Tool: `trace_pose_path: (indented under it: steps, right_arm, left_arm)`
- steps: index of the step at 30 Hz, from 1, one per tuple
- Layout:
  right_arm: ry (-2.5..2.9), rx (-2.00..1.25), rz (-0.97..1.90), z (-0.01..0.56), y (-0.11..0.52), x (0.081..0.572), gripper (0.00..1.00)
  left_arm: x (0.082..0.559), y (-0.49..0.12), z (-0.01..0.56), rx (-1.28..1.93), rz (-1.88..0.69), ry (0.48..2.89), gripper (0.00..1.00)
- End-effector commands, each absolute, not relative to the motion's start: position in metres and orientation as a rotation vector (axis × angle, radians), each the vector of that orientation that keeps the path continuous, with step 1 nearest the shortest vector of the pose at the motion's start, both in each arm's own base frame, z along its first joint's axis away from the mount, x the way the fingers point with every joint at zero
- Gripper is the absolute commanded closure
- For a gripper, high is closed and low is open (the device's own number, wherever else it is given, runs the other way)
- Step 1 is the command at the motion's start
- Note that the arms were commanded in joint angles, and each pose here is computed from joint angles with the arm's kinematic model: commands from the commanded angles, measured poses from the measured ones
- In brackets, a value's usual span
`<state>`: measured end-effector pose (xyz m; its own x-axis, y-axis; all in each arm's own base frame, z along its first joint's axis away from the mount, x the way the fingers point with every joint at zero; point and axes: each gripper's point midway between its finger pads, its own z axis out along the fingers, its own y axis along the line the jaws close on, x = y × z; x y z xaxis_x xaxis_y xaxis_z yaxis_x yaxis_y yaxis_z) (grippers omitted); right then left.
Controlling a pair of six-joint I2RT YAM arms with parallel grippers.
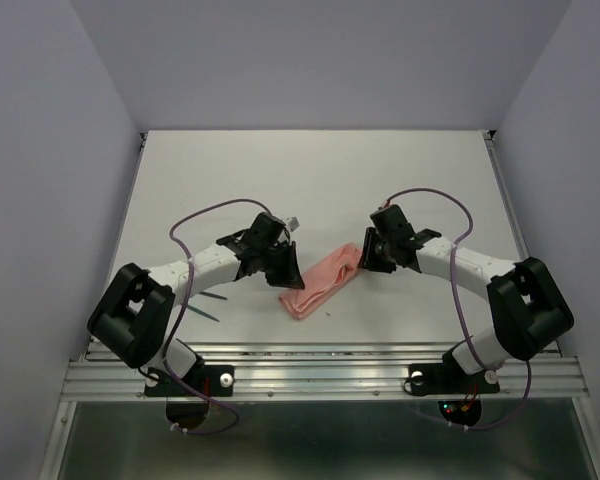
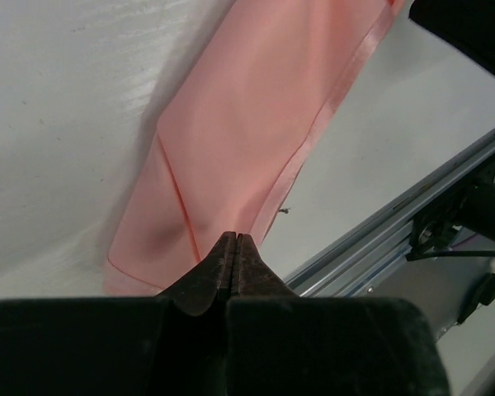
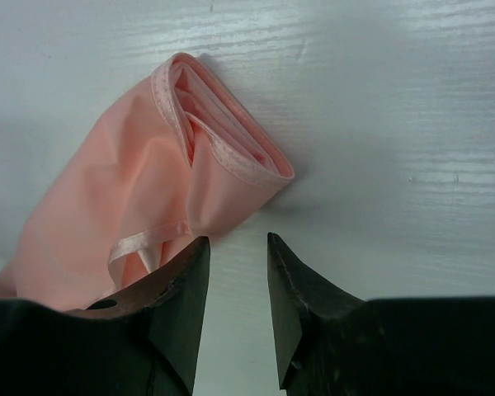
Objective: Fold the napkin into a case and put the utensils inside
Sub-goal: Fold the 2/3-rectangle-folded napkin at the center of the board.
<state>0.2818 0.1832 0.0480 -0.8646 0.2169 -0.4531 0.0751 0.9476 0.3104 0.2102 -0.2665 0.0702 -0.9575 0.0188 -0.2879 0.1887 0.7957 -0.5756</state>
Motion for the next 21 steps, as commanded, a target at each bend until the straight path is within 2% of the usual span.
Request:
trace_pose_path:
  steps: [1, 11, 21]
  right_arm:
    - [2.517, 0.156, 0.435, 0.071, 0.197, 0.309, 0.60]
    - [2.540, 0.153, 0.352, 0.046, 0.194, 0.322, 0.60]
    - [2.520, 0.078, 0.285, 0.038, 0.197, 0.344, 0.62]
  left_arm:
    - [0.194, -0.263, 0.054, 0.231, -0.908, 2.769, 1.00]
    - [0.171, -0.245, 0.017, 0.242, -0.812, 2.899, 1.00]
    - [0.161, -0.242, 0.014, 0.253, -0.800, 2.918, 1.00]
